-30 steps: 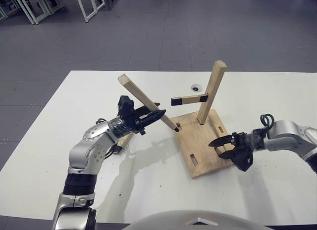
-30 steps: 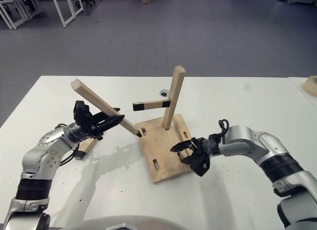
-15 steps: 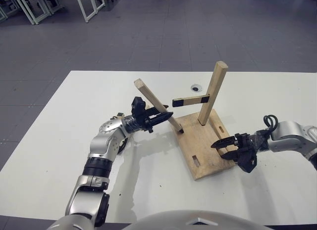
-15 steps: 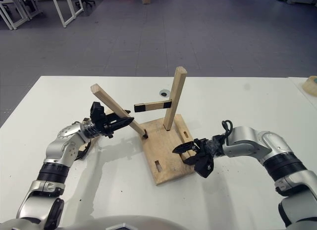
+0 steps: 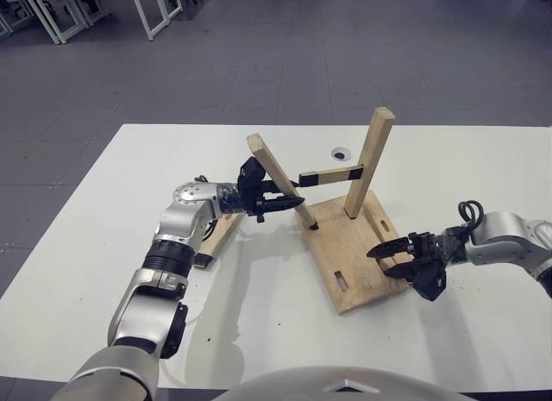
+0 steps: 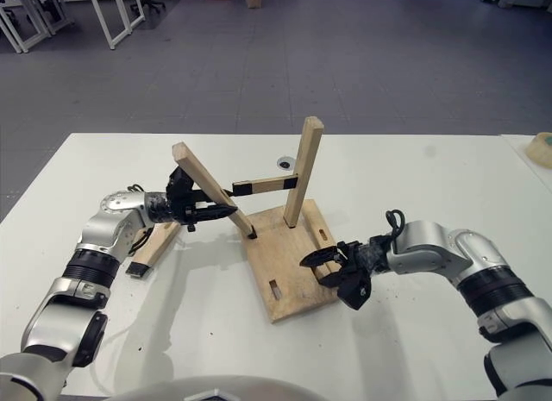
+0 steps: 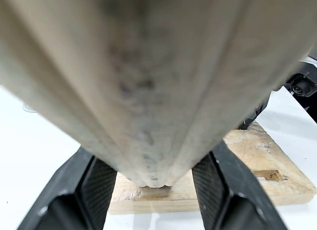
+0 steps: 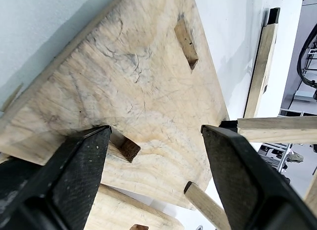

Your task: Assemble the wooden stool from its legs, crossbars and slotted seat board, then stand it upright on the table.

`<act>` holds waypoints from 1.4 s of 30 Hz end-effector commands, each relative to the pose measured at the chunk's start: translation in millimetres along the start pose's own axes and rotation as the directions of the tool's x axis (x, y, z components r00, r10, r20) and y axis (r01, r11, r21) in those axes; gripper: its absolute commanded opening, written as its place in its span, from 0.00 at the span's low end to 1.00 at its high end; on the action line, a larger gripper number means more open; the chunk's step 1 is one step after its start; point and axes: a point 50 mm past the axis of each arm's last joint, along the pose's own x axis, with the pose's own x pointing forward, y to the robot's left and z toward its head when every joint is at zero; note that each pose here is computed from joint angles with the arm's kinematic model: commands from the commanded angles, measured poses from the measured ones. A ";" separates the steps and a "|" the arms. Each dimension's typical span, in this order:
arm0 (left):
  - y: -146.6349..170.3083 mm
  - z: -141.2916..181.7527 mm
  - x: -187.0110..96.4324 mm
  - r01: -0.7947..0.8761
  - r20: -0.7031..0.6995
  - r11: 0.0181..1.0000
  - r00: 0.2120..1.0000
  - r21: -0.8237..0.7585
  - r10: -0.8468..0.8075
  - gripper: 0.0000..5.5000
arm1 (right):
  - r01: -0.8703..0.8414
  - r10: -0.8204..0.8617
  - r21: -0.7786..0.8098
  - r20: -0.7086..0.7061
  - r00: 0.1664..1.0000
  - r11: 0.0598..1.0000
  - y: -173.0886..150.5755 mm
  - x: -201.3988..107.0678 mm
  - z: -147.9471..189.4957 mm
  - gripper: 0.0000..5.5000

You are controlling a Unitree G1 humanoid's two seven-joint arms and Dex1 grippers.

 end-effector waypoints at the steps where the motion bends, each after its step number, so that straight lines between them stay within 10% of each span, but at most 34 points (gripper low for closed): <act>1: -8.8 -40.6 -6.2 -0.044 -0.202 0.993 0.979 -0.107 0.021 0.37 | -0.057 0.060 0.065 -0.057 0.997 0.996 14.4 4.0 -3.3 0.61; 10: -9.6 -52.7 -10.9 -0.097 -0.244 0.972 0.969 -0.215 0.043 0.37 | 0.256 -0.259 -0.041 -0.176 0.950 0.966 -39.1 -34.5 -8.2 0.61; 15: -3.8 -51.2 -0.7 -0.130 -0.322 0.966 0.945 -0.224 0.053 0.37 | 0.694 -0.651 0.264 -0.243 0.719 0.670 -101.3 -41.8 -18.7 0.61; 20: -1.1 -45.4 11.8 -0.147 -0.356 0.961 0.933 -0.234 0.056 0.37 | 0.768 -0.718 0.475 -0.335 0.610 0.430 -156.1 -19.8 -27.1 0.52; 29: -7.1 -40.4 19.9 -0.140 -0.387 0.969 0.921 -0.206 0.051 0.37 | 0.789 -0.639 0.326 -0.464 0.614 0.521 -186.7 16.5 -36.1 0.49; 37: -17.6 -40.1 16.6 -0.172 -0.375 0.960 0.924 -0.222 0.079 0.37 | 0.404 -0.159 0.466 -0.480 0.862 0.787 -90.0 70.3 -44.4 0.49; 42: -26.8 -33.1 28.5 -0.190 -0.366 0.958 0.925 -0.213 0.102 0.37 | 0.753 -0.572 0.422 -0.489 0.658 0.505 -145.3 35.3 -39.3 0.49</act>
